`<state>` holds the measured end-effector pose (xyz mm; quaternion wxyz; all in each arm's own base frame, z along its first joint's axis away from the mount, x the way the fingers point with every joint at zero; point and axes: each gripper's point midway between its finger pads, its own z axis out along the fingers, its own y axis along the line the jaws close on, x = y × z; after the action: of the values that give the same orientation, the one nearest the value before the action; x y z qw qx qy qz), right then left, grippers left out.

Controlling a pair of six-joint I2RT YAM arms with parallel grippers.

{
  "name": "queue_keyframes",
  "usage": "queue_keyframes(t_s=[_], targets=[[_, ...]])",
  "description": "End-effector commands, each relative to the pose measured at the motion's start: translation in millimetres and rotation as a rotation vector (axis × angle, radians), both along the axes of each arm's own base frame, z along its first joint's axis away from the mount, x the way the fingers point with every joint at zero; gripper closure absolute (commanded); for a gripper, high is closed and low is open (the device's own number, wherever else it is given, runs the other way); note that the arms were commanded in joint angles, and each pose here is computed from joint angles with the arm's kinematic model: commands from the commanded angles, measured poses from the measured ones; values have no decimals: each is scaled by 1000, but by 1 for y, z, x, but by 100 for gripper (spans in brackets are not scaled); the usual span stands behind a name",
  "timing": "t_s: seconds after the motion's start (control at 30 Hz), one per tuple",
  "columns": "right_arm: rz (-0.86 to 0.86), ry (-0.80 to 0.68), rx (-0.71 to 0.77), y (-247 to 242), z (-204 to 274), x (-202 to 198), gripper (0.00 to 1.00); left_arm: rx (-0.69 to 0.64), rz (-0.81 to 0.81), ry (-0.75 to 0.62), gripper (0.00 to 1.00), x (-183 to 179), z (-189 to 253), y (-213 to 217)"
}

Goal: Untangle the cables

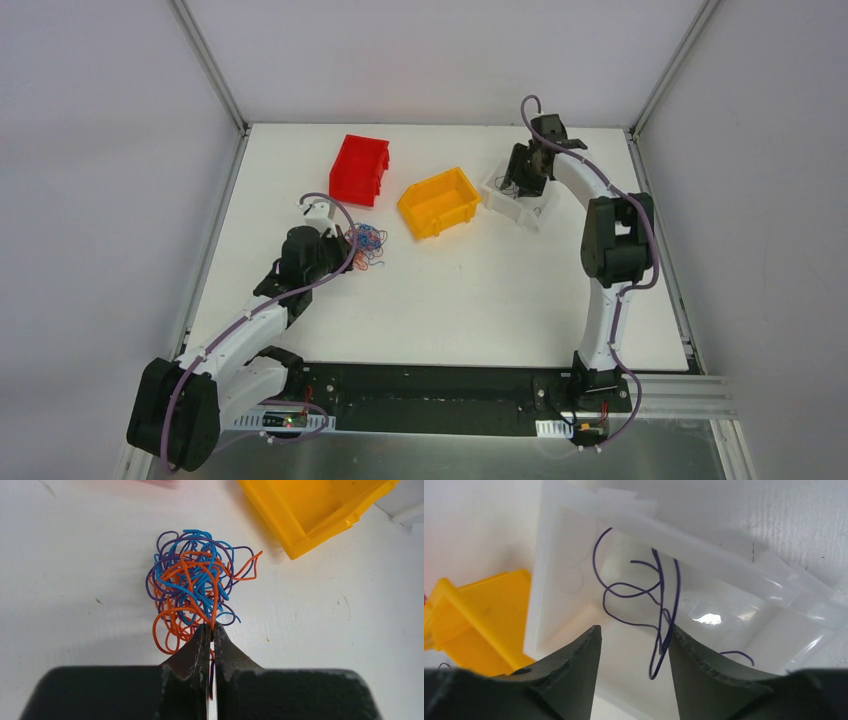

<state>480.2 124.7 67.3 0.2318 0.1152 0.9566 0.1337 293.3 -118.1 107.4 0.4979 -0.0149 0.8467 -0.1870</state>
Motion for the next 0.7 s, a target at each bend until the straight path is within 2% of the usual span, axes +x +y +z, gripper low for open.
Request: queue_keyframes(t_s=[0.0,0.13,0.3,0.47,0.67], targets=[[-40,-148,-10,-4,74,7,43,-27,-61,-70,97,6,21,-13],[-39,-208,28,-1,103,3,42,-42,-107,-76,98,5,21,-21],[-59,-233,88,5,126,-19,34,-79,-226,-97,100,-2,28,-42],[-14,-235,196,26,123,-58,34,-125,-454,-205,100,-23,52,-83],[-12,-315,248,19,124,-110,34,-105,-710,-325,100,-62,69,-129]])
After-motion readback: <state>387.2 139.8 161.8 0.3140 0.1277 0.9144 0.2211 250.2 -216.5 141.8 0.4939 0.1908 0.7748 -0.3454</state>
